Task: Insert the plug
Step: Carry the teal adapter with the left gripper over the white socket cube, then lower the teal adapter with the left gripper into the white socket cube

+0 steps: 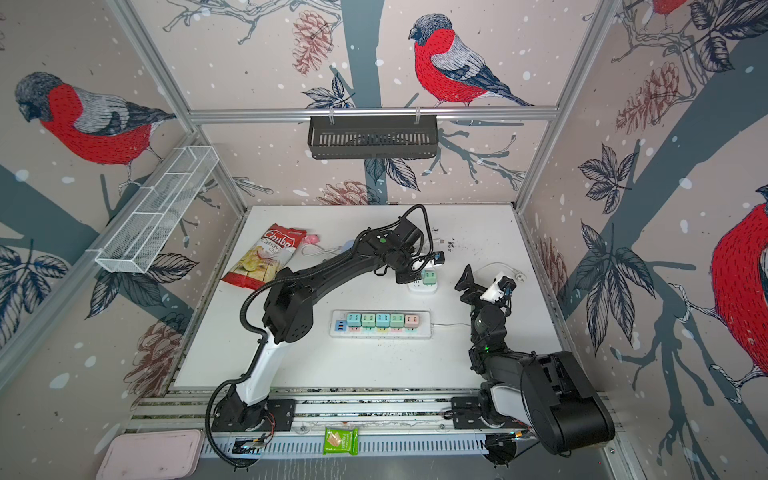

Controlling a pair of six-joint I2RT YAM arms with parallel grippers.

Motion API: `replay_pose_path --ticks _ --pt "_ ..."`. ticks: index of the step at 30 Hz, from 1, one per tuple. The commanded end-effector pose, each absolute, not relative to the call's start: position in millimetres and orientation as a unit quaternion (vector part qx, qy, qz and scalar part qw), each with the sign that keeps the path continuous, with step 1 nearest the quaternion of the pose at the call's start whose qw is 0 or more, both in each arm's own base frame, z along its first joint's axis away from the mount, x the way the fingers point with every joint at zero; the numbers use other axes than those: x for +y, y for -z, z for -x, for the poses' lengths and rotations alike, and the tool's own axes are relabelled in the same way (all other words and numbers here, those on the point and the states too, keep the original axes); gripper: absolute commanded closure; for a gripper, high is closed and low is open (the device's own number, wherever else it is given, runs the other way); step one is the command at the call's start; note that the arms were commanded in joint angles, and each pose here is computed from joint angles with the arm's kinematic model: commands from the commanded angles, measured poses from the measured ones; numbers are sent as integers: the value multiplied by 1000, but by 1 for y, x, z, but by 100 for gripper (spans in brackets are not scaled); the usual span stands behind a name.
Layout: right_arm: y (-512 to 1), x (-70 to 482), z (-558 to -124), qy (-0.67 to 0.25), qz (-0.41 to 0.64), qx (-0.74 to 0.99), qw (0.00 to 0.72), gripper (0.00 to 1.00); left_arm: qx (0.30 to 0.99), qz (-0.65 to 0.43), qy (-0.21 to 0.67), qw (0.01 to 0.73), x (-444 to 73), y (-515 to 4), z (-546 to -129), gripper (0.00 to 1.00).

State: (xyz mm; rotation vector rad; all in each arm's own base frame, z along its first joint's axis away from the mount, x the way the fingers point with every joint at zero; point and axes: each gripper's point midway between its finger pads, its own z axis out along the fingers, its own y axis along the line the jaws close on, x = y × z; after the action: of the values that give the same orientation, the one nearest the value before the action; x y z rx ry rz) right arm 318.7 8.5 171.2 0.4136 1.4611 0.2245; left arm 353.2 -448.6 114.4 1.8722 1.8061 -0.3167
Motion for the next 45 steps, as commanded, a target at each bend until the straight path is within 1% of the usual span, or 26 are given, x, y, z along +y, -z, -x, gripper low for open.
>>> replay_pose_path --ticks 1,17,45 --pt "-180 8 -318 -114 -194 646 730 0 659 -703 125 237 -447 -108 -345 100" --pt "-179 8 -319 -117 -193 649 727 0 664 -703 129 219 -451 -80 -347 100" --pt "-178 8 -322 -116 -192 652 725 0 680 -693 106 214 -445 -59 -364 100"
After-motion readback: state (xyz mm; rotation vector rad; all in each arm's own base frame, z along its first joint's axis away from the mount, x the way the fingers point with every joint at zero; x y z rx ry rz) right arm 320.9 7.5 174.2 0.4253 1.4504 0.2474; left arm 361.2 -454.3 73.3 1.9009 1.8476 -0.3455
